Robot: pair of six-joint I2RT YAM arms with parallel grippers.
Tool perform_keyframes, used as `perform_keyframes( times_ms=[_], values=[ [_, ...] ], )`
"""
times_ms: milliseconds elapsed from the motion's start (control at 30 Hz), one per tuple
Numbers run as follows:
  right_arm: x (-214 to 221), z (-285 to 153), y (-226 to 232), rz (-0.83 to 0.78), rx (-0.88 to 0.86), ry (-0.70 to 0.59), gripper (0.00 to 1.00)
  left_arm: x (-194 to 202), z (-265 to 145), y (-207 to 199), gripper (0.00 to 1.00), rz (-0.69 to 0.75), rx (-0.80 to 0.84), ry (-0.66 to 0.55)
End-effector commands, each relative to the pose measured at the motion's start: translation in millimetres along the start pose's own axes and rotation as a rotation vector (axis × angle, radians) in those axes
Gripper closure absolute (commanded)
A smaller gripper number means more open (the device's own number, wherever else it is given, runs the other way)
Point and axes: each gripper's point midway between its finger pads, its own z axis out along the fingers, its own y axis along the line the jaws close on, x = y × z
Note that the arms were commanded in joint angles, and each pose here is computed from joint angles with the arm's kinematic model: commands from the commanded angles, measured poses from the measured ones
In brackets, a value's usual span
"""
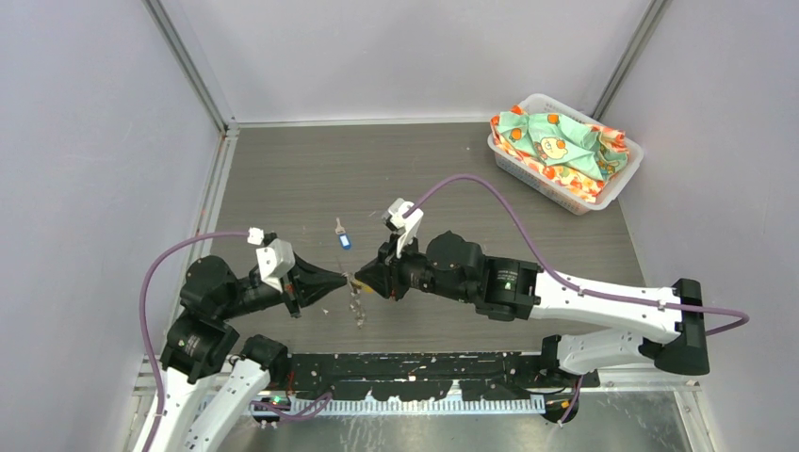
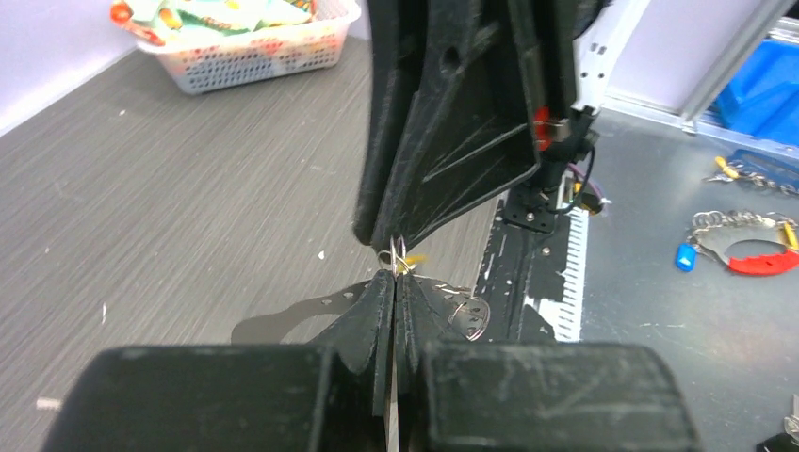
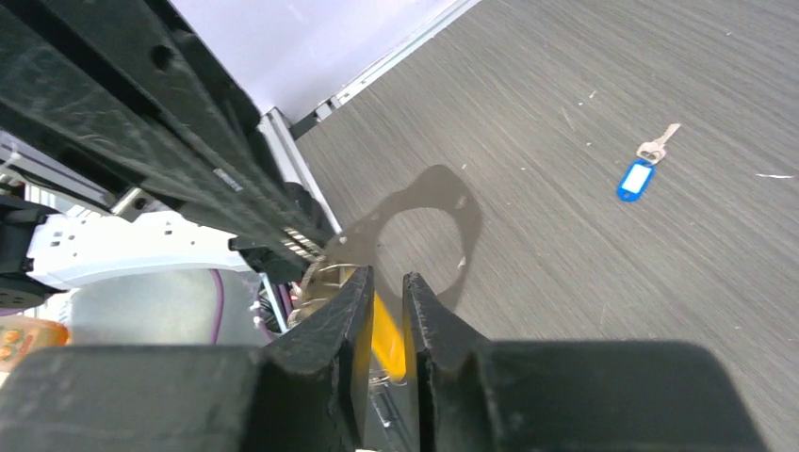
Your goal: Put the keys on the keyring
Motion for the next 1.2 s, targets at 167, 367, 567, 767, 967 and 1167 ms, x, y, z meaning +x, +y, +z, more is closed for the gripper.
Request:
perform_keyframes(
  times_ms=[167, 367, 567, 767, 967, 1167],
  values=[
    [-49, -42, 12, -0.070, -0.083, -0.078, 0.49, -42, -1, -36, 1.00, 0.089, 0.212, -0.096],
    [-65, -76, 33, -0.179, -0.244, -0.075, 0.39, -51, 1, -46, 1.00, 0.073, 0.293, -0.094],
    [-72, -79, 59, -0.242, -0.394, -0.074, 0.38, -65, 2, -53, 1.00, 0.023, 0.357, -0.101],
    [-77, -67, 71, -0.265, -0.461, -0.075, 0.47, -75, 2, -56, 1.00, -0.010, 0.367, -0.119],
    [-79, -63, 75, -0.255, -0.489, -0.086, 0.59, -78, 0, -59, 1.00, -0.020, 0.373, -0.123],
    [-79, -59, 77, -0.236, -0.503, -0.096, 0.64, -76, -1, -60, 1.00, -0.031, 0.374, -0.120]
  ],
)
